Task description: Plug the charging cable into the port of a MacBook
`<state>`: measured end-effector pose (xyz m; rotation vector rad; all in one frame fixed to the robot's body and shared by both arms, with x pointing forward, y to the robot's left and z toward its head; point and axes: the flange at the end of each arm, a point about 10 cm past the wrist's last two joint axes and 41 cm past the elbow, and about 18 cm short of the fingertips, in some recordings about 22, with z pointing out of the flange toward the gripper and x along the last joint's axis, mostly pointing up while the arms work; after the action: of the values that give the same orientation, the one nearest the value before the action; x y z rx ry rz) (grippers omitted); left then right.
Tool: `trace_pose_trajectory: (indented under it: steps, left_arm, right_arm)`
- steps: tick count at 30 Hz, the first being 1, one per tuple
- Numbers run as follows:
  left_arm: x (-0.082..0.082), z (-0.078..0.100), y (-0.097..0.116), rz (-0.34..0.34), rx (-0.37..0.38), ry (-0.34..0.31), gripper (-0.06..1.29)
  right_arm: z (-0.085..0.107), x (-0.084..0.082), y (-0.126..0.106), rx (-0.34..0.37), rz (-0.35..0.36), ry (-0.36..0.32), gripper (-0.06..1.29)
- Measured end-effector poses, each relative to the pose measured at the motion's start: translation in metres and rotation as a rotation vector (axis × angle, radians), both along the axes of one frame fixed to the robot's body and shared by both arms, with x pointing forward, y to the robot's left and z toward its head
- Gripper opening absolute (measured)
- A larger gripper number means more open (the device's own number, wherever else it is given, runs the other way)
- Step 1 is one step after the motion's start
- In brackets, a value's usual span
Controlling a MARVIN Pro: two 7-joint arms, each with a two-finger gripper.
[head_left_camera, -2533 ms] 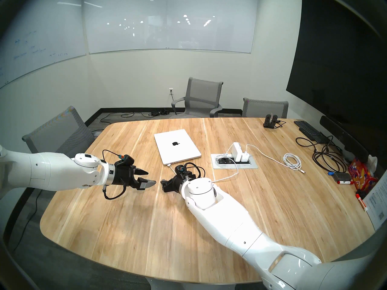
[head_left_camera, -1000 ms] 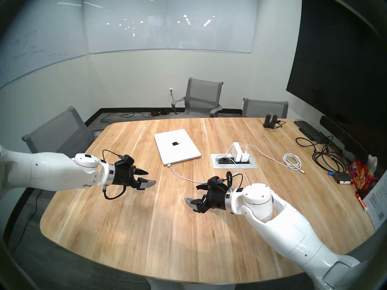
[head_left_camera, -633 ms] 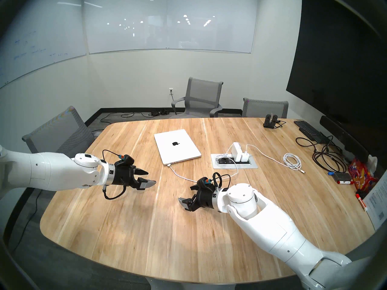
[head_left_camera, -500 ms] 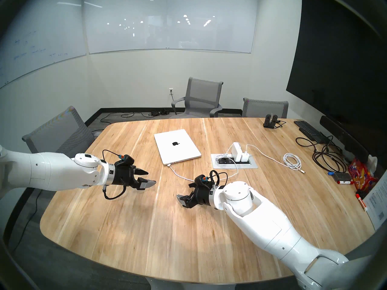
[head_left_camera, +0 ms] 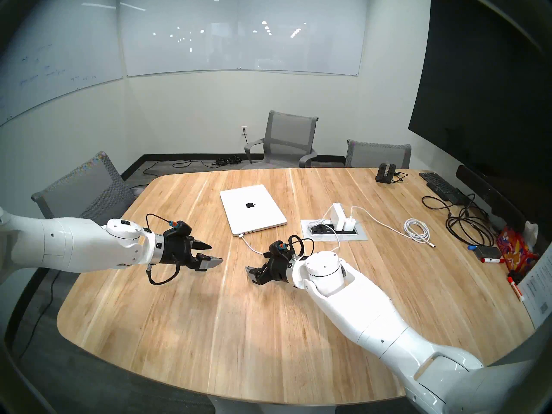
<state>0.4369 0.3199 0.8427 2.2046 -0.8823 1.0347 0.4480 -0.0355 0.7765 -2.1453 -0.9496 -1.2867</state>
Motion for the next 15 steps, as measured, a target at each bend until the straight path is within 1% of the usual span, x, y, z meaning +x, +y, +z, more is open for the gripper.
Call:
trace_pose_trajectory:
  steps: [9,12,15]
  left_arm:
    - [0.0,0.0,0.0,0.0,0.0,0.0,1.25]
    - [0.0,0.0,0.0,0.0,0.0,0.0,1.25]
    - [0.0,0.0,0.0,0.0,0.0,0.0,1.25]
  right_arm:
    - [-0.001,0.018,0.008,0.013,-0.024,-0.019,1.21]
    - [-0.001,0.022,0.012,0.008,-0.02,-0.022,1.21]
    - [-0.006,0.025,0.018,-0.006,-0.007,-0.015,1.21]
